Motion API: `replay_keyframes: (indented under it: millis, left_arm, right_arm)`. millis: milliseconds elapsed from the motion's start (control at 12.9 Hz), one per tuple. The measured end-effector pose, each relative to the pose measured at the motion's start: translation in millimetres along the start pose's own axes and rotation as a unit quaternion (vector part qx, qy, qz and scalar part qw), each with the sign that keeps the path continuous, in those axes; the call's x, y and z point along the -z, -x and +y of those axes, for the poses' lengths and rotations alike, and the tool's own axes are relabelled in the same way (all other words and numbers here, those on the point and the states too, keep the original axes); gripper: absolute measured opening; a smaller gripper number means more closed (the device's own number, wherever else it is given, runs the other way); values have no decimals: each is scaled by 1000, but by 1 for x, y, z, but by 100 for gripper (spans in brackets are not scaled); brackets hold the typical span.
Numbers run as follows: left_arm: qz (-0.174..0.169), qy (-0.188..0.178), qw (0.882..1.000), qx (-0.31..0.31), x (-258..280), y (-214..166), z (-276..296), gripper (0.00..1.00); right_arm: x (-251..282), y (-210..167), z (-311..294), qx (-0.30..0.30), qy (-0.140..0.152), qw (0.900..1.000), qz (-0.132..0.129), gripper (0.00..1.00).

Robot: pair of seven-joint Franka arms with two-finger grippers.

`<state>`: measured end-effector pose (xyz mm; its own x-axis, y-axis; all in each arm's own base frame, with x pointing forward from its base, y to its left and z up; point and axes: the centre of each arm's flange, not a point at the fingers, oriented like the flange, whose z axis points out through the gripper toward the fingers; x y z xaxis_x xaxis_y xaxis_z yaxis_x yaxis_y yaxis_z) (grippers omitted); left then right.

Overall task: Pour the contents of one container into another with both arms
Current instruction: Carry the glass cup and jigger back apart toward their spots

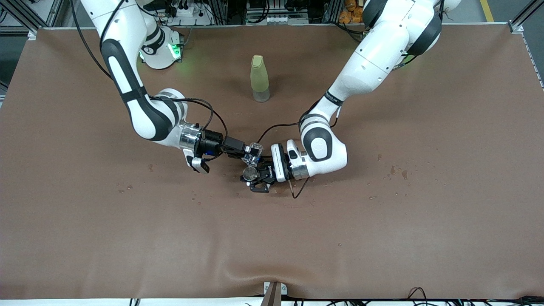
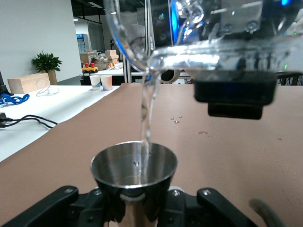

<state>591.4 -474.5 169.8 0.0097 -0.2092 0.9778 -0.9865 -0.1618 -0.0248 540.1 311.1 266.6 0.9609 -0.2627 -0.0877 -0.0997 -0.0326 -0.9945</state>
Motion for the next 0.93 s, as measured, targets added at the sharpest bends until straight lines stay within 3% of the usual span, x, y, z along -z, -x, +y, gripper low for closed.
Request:
replay_keyframes:
  millis: [543, 931]
  left_arm:
    - [0, -7, 1000, 2, 7, 2, -8, 10]
    - [0, -7, 1000, 1, 7, 1, -8, 10]
  right_arm:
    - [4, -12, -7, -104, -6, 995, 8, 49]
    - [0, -18, -11, -123, -10, 992, 8, 49]
